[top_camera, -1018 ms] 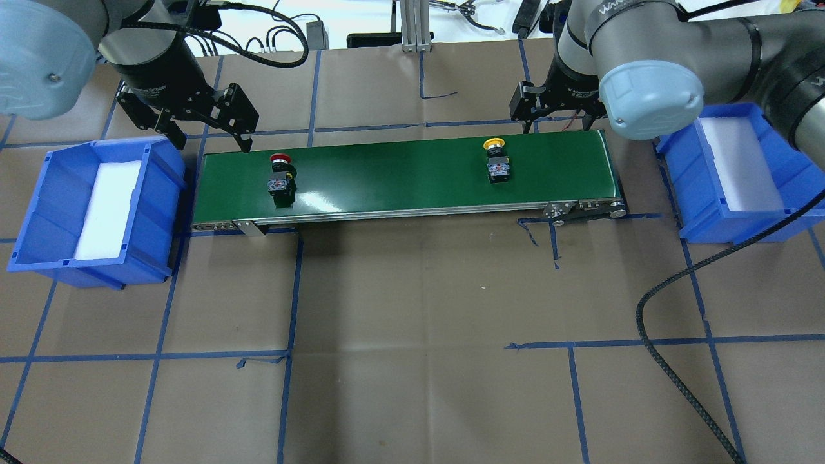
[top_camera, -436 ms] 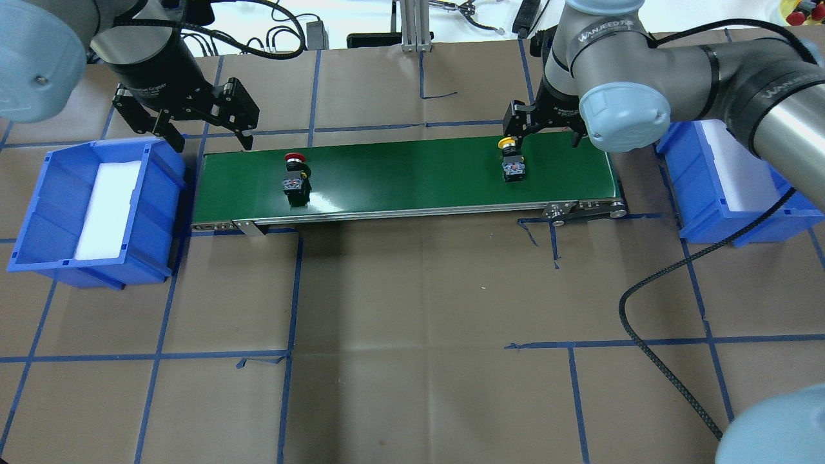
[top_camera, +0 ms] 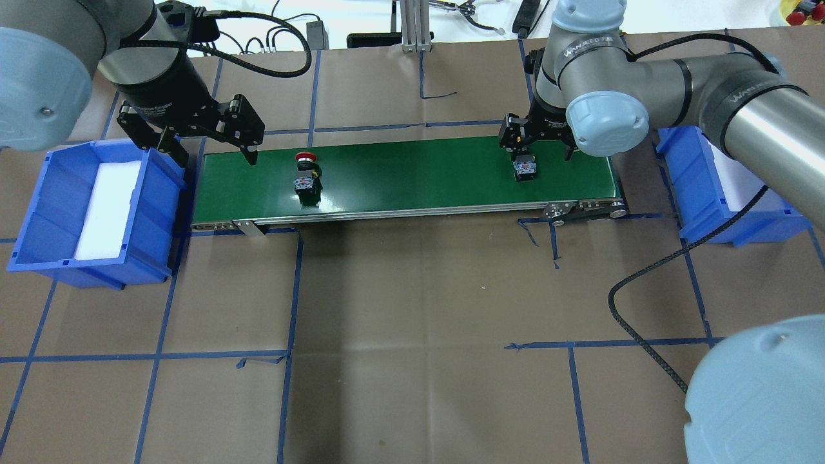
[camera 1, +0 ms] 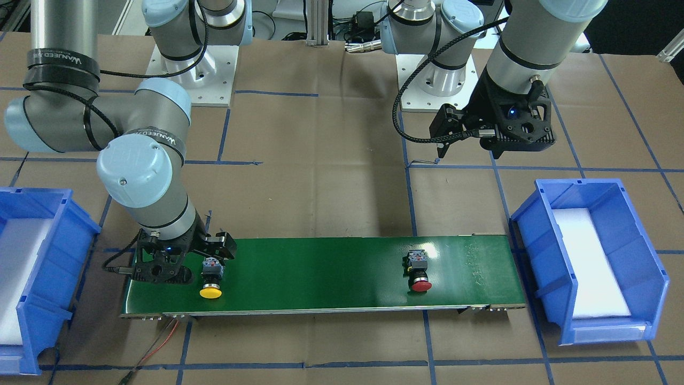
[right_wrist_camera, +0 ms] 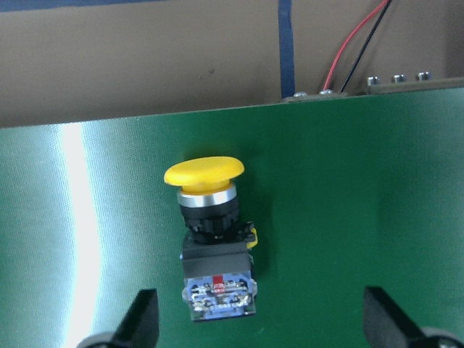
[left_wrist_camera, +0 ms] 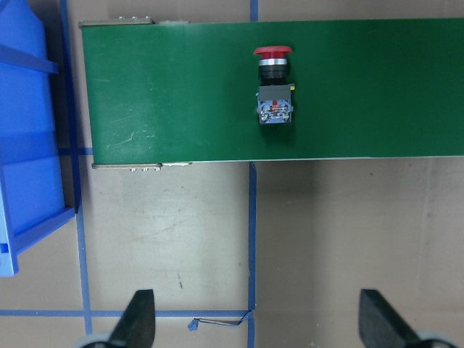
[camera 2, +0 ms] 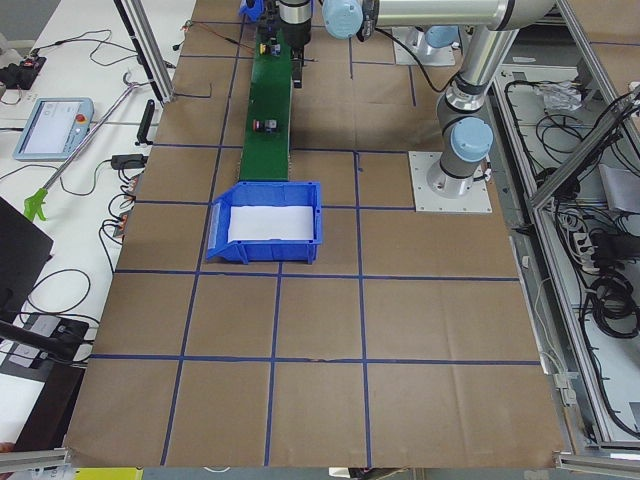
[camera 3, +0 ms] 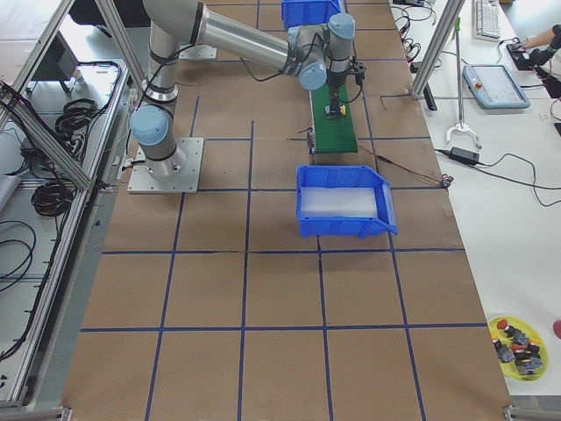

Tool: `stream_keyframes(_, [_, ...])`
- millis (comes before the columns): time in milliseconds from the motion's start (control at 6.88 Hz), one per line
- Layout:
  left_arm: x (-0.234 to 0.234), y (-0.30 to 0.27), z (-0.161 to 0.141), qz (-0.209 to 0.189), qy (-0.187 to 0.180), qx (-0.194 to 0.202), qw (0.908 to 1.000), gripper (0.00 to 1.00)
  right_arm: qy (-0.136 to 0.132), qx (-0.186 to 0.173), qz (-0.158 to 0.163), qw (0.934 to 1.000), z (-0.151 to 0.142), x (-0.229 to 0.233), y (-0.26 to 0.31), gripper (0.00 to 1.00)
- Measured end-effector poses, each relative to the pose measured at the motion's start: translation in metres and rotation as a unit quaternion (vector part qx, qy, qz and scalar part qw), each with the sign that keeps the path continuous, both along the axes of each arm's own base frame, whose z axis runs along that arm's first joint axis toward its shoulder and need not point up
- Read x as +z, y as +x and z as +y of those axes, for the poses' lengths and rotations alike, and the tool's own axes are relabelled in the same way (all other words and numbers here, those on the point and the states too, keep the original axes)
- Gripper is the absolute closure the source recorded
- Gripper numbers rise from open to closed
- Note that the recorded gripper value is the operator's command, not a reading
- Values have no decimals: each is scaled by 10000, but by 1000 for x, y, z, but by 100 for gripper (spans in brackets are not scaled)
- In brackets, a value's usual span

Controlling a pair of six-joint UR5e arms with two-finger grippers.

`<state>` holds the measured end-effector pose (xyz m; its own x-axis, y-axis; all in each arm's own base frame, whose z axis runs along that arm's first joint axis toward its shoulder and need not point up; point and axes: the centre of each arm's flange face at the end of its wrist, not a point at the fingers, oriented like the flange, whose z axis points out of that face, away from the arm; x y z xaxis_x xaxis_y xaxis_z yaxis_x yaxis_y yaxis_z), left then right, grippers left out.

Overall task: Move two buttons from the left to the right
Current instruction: 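Lower the right gripper onto the yellow button on the belt and grasp it, then lift the yellow button and carry it into the blue bin beside the right arm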

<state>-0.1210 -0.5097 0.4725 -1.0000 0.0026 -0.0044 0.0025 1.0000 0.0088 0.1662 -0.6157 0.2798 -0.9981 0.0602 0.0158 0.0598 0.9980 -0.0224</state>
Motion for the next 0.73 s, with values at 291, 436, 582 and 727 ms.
stream_keyframes(291, [2, 0, -4, -7, -39, -1, 10000, 0, 130, -2, 7, 9999, -7, -19, 1, 43])
stream_keyframes(436, [4, 1, -6, -6, -55, 4, 10000, 0, 155, 2, 8, 9999, -11, -24, 1, 63])
stream_keyframes(582, [4, 1, -9, -5, -60, 9, 10000, 0, 154, 2, 9, 9999, -14, -25, 1, 72])
stream_keyframes(727, [4, 2, -10, -5, -59, 15, 10000, 0, 122, 6, 8, 9999, -18, -22, 0, 88])
